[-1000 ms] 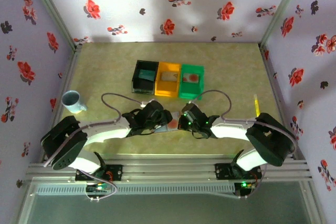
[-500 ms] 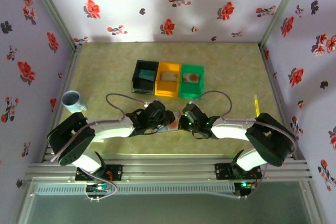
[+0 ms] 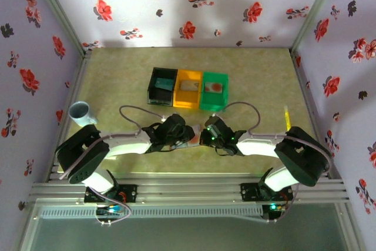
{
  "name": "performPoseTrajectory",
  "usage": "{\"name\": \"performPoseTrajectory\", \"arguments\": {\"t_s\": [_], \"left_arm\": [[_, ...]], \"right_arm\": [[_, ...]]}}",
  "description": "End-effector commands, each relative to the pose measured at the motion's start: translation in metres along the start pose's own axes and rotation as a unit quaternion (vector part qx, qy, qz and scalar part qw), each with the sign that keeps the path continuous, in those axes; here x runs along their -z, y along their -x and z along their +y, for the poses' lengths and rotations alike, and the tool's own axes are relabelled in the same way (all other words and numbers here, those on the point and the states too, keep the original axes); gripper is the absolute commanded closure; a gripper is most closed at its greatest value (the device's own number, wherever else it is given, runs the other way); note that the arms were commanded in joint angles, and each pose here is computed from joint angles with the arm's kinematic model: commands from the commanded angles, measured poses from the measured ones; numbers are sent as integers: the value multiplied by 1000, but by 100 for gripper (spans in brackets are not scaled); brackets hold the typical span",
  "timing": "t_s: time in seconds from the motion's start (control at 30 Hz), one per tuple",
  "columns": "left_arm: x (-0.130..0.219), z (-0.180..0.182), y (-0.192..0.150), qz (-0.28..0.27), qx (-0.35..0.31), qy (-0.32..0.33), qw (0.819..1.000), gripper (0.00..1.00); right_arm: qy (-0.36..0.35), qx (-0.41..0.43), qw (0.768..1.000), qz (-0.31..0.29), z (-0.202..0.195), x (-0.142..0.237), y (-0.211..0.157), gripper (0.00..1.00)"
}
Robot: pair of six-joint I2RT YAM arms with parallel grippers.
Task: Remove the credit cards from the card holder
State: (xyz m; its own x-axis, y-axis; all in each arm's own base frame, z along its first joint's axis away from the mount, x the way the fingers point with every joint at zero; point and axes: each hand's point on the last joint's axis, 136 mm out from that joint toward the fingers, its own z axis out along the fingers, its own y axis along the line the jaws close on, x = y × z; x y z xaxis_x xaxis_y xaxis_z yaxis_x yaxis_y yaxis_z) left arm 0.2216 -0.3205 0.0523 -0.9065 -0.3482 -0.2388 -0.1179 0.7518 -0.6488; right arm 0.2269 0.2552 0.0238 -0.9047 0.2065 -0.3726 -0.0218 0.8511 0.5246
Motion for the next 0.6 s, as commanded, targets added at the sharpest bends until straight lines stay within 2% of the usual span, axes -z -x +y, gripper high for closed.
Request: {"name": "performPoseTrajectory", "arguments": {"t_s": [0.0,0.57], "left_arm": [[-3,15,-1,3,-10,22,1000,64],[-7,30,-6,5,-4,40,999,66]], "right_arm": [[-15,-10,1000,5,-12,-1,-4,100],[-14,-13,1000,8,-11,-3,-5,100]]}}
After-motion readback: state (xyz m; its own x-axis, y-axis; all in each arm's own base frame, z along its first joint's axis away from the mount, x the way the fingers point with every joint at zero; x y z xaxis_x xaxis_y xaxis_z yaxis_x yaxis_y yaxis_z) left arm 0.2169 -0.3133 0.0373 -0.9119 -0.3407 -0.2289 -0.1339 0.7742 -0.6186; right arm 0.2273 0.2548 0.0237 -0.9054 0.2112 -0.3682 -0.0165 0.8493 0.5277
